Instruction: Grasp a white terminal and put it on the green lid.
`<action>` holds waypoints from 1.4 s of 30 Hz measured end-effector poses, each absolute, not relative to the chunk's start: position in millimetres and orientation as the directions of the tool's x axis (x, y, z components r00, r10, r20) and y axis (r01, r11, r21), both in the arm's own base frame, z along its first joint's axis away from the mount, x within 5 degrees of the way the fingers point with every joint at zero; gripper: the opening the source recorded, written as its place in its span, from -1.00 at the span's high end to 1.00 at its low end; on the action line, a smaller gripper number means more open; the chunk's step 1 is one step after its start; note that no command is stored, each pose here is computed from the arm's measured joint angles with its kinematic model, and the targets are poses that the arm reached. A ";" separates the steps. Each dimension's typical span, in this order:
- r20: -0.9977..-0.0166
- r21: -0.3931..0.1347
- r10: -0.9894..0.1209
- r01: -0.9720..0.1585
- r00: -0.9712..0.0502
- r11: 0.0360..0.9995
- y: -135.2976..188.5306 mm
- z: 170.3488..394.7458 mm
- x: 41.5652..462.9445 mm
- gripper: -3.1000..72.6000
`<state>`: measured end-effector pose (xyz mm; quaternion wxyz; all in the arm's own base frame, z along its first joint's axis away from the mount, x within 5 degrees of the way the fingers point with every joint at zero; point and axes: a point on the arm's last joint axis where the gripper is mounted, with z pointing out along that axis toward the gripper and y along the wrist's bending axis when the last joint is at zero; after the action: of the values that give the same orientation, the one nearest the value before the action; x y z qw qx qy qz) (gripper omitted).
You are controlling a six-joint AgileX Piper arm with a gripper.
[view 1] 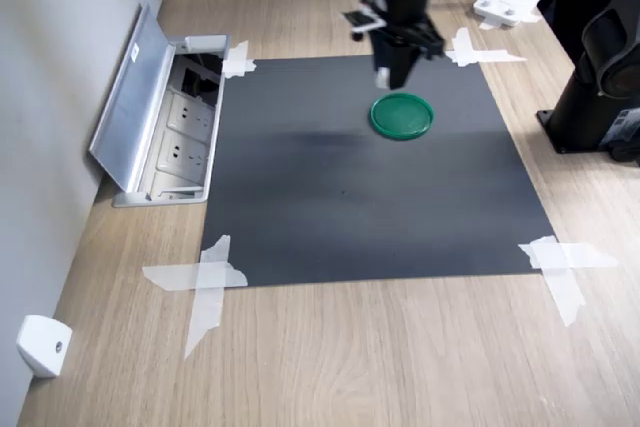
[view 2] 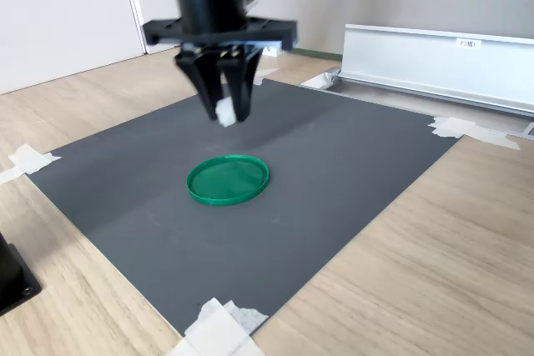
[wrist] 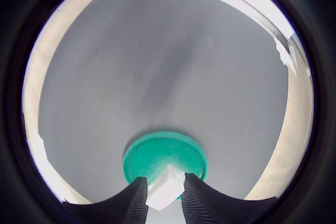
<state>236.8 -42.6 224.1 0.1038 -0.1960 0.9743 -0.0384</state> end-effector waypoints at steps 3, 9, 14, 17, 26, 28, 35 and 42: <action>-0.179 -0.117 -0.392 -0.376 -0.902 0.919 -41.0 212.9 225.4 0.27; -0.212 -0.148 -0.400 -0.375 -0.892 0.915 -41.5 202.4 224.4 0.27; -0.197 -0.136 -0.396 -0.375 -0.897 0.917 -42.3 192.2 229.4 0.27; -0.181 -0.121 -0.385 -0.368 -0.905 0.922 -42.6 185.0 232.2 0.27; -0.171 -0.110 -0.368 -0.354 -0.914 0.929 -42.9 180.5 233.8 0.27; -0.170 -0.110 -0.368 -0.354 -0.914 0.929 -42.9 180.3 233.8 0.27; -0.165 -0.115 -0.374 -0.359 -0.912 0.926 -43.4 180.3 233.6 -0.01; -0.183 -0.150 -0.341 -0.317 -0.922 0.937 -45.8 187.1 231.8 -0.59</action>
<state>231.8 -45.8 187.1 0.1035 -0.1681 0.9786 -0.0587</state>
